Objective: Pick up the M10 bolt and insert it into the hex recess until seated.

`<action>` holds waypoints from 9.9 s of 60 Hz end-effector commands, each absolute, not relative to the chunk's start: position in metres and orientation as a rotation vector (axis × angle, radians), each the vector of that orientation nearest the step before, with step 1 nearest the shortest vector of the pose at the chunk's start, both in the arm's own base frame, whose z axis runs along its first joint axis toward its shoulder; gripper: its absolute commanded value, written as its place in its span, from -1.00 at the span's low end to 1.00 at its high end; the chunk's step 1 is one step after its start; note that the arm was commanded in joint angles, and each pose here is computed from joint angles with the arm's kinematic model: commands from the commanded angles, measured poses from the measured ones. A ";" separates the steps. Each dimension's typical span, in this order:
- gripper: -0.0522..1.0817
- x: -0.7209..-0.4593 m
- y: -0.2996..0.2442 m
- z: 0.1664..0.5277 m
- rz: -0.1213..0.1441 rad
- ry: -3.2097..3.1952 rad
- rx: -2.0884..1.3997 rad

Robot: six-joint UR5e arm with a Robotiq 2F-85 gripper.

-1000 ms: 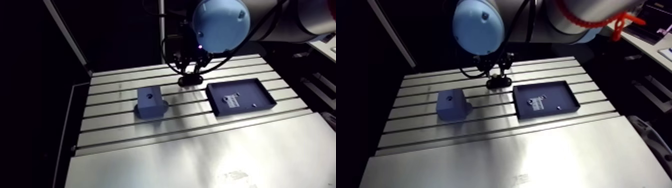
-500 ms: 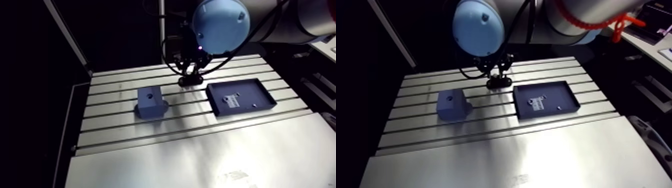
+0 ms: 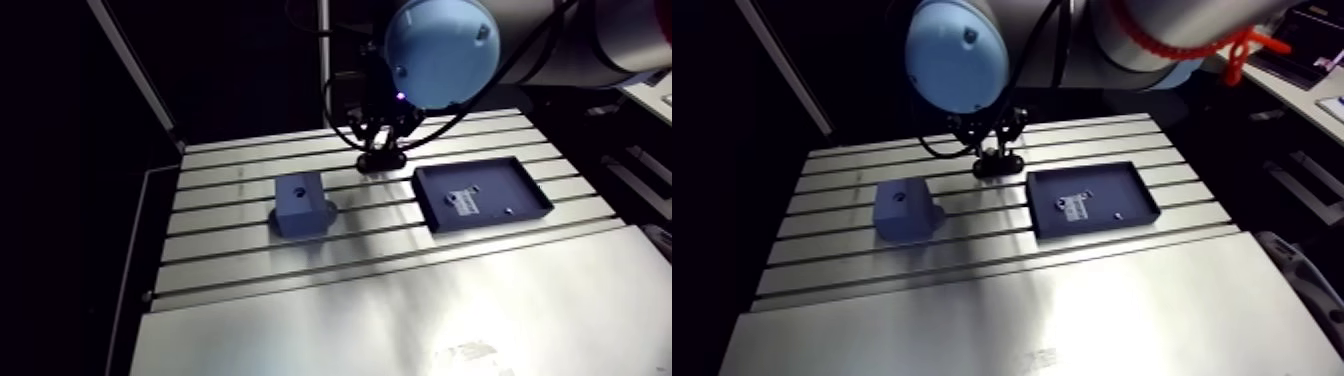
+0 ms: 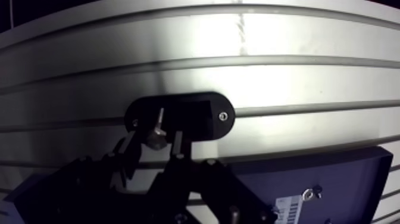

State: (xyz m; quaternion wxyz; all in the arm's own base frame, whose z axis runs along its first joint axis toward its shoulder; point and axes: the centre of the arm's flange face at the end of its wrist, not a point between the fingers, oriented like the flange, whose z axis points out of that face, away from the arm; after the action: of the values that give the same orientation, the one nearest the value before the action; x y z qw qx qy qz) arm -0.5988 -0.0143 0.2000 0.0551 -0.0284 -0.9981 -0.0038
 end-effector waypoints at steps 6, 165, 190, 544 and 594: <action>0.12 -0.600 -0.014 0.201 -0.014 -3.023 -0.086; 0.37 -0.594 -0.022 0.279 -0.039 -2.918 -0.046; 0.37 -0.592 -0.052 0.329 -0.023 -2.980 0.138; 0.38 -0.562 -0.185 0.254 -0.085 -3.212 1.024; 0.38 -0.560 -0.186 0.248 -0.084 -3.223 1.029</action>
State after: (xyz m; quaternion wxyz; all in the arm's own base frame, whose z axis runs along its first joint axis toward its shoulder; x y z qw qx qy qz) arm -0.5613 -0.1858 0.2517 -0.1173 0.3024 -0.9456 -0.0251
